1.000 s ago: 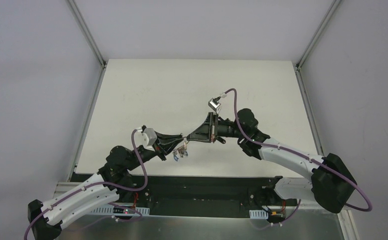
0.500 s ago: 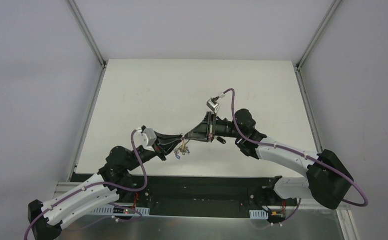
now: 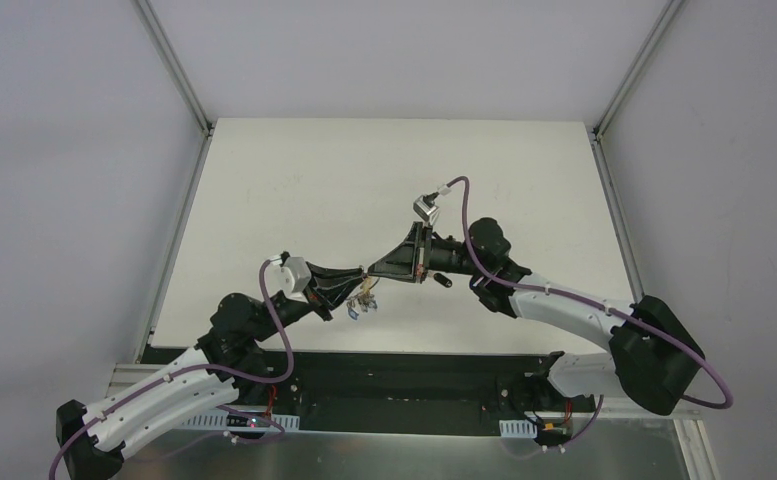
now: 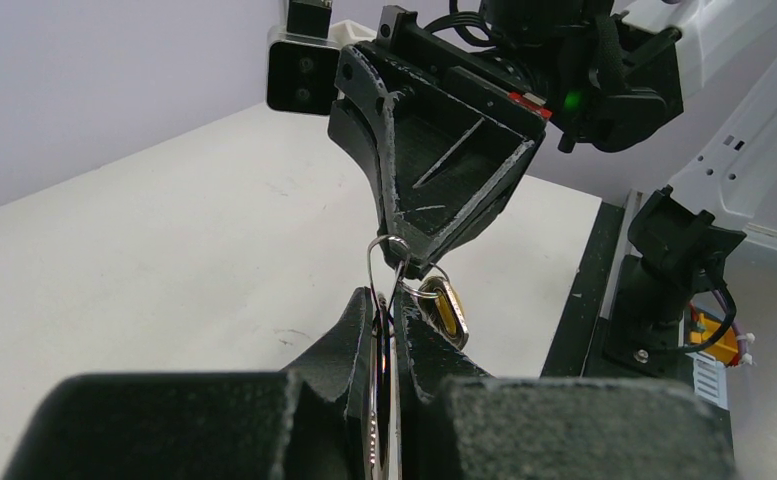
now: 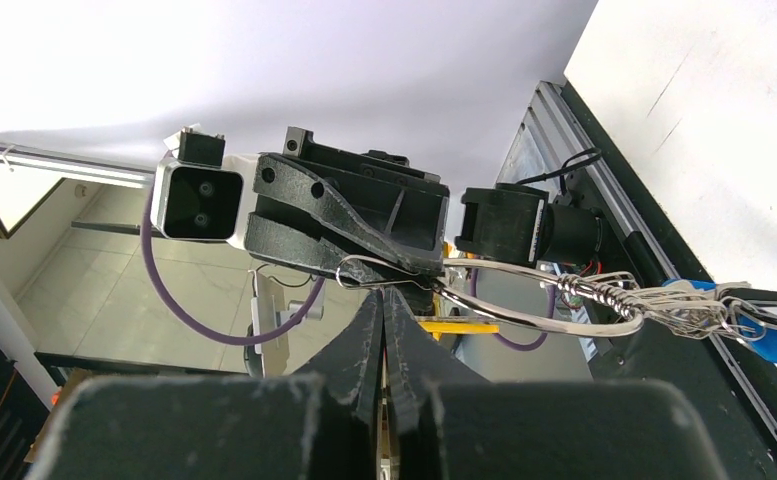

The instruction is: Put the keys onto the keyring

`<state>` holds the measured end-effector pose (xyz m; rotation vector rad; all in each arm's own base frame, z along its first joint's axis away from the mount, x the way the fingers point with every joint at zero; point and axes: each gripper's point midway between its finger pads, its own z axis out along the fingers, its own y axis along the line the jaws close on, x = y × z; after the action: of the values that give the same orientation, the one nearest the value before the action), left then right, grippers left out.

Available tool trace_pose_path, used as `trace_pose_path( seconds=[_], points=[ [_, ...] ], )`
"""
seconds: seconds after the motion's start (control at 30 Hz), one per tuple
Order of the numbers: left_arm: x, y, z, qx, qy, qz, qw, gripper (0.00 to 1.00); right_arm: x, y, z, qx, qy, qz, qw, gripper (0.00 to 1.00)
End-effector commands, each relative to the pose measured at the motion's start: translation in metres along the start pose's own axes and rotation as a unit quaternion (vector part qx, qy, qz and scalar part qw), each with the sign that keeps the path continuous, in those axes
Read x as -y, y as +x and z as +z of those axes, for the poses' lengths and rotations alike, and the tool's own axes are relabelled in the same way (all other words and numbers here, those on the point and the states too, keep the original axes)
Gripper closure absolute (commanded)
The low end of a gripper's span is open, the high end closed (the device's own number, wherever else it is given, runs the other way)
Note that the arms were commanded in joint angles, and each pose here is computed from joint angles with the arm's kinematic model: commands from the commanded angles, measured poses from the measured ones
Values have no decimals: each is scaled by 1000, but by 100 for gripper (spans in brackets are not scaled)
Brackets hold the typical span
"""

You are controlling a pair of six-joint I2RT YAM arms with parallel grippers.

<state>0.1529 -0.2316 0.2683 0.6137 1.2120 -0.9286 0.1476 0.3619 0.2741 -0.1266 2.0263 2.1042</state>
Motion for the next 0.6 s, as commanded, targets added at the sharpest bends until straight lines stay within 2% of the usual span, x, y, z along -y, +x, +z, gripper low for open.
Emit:
trace_pose_path(
  seconds=[0.0,0.57],
  points=[
    [10,-25,1,51,26,9,998,100,-12,-4,2,12,-31,-12,999,100],
    [5,-20,4,44,14,8,999,100,-12,-16,3,58,-41,-6,997,100]
  ],
)
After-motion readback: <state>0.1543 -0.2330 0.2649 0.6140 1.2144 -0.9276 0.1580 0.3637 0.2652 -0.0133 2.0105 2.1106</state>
